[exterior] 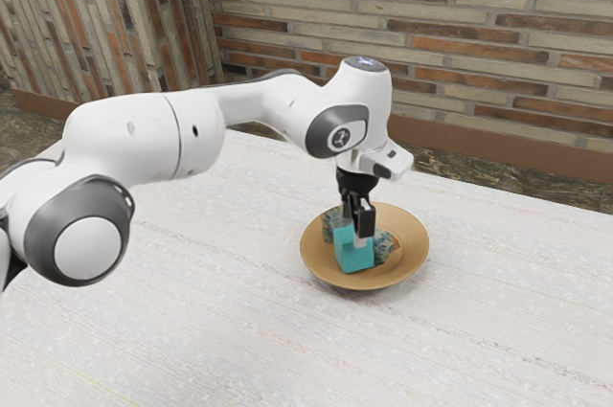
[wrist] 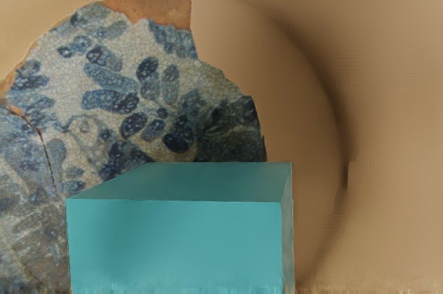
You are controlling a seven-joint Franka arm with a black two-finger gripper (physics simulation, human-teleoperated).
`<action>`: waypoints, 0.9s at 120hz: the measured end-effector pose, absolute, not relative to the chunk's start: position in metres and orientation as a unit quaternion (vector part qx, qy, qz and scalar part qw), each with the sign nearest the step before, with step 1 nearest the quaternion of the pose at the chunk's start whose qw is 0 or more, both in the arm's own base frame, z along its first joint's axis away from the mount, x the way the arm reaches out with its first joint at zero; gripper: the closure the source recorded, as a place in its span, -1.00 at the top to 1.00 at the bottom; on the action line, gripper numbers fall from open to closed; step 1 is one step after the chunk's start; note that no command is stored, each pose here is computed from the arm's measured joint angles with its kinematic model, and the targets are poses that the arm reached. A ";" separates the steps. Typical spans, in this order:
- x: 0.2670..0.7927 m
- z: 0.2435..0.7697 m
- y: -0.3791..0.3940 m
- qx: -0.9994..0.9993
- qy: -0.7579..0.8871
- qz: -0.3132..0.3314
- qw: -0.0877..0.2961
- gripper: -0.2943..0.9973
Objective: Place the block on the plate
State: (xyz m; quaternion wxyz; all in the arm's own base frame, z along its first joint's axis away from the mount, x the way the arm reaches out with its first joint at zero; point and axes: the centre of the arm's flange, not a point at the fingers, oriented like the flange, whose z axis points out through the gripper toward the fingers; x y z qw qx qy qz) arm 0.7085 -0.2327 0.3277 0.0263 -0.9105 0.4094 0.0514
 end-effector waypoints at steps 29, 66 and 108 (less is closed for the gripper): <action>0.707 0.369 -0.222 -0.917 0.395 0.044 0.038 0.51; 0.686 0.495 -0.173 -0.932 0.358 -0.006 0.058 0.54; 0.625 0.609 -0.019 -0.975 0.202 -0.019 0.094 0.54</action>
